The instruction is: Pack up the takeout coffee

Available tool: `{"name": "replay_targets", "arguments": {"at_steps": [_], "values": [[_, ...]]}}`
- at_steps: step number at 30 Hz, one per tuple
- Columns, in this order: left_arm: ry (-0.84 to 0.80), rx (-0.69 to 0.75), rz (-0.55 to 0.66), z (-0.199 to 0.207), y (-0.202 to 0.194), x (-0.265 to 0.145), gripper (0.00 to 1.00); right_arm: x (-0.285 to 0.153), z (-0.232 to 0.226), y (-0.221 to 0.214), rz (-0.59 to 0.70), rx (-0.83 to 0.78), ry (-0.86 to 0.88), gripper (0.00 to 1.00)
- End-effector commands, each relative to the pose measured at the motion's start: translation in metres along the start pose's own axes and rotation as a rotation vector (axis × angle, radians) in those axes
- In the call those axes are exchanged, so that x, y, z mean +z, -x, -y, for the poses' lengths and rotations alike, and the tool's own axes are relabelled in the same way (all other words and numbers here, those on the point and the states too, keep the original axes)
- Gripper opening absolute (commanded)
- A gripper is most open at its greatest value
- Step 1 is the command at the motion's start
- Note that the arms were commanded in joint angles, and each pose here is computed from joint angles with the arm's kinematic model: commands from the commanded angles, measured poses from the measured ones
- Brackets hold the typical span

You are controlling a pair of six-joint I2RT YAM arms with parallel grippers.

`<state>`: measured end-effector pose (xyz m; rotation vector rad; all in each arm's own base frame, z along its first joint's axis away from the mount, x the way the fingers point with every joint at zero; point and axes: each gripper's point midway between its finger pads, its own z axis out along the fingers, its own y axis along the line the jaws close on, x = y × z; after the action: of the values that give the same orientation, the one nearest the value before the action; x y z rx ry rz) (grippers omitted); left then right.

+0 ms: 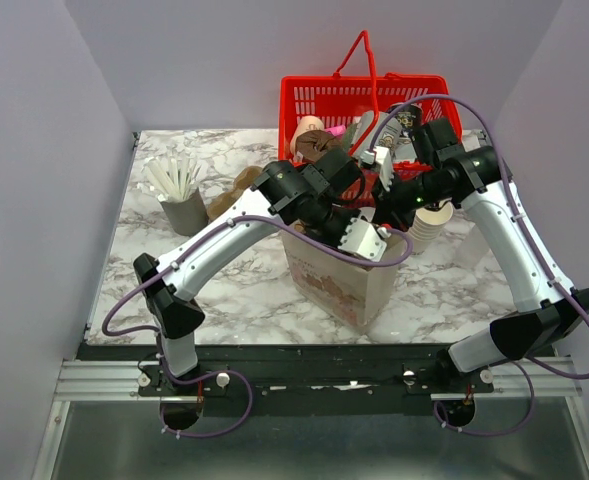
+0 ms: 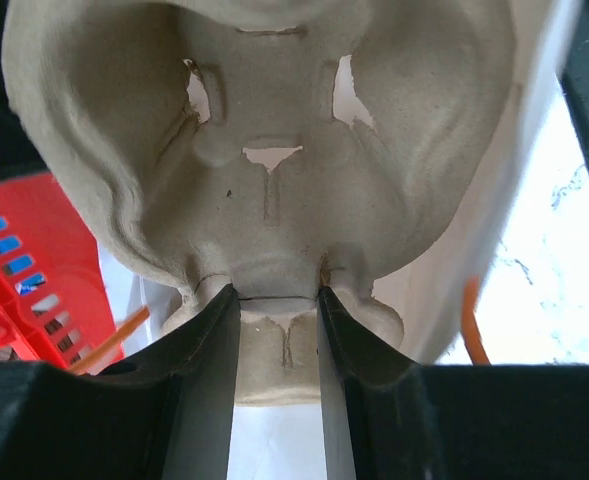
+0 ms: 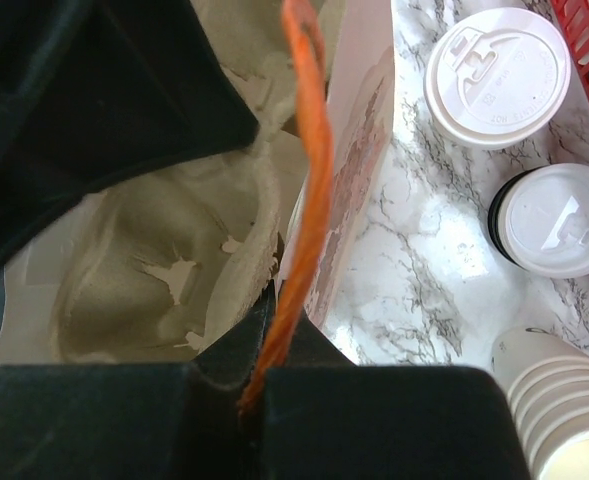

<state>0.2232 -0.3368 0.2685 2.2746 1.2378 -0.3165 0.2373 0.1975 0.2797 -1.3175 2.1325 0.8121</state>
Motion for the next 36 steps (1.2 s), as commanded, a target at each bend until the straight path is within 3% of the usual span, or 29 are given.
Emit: {"name": "replay_targets", "arguments": {"at_steps": [1, 14, 22, 32, 36], "values": [[-0.156, 0.026, -0.064, 0.03, -0.013, 0.002, 0.0, 0.001, -0.004, 0.0, 0.0, 0.014, 0.01, 0.0], [-0.162, 0.093, -0.115, 0.047, -0.021, -0.008, 0.0, -0.004, 0.014, 0.003, -0.005, -0.012, -0.095, 0.0], [-0.162, 0.159, -0.085, 0.043, -0.015, -0.008, 0.0, -0.007, 0.023, 0.015, 0.01, -0.041, -0.124, 0.01], [-0.155, 0.044, -0.125, 0.049, -0.028, -0.012, 0.0, -0.009, 0.009, 0.003, 0.006, -0.081, -0.082, 0.01], [-0.198, 0.098, -0.128, 0.055, -0.034, -0.005, 0.0, -0.009, 0.009, 0.007, 0.021, -0.084, -0.081, 0.01]]}}
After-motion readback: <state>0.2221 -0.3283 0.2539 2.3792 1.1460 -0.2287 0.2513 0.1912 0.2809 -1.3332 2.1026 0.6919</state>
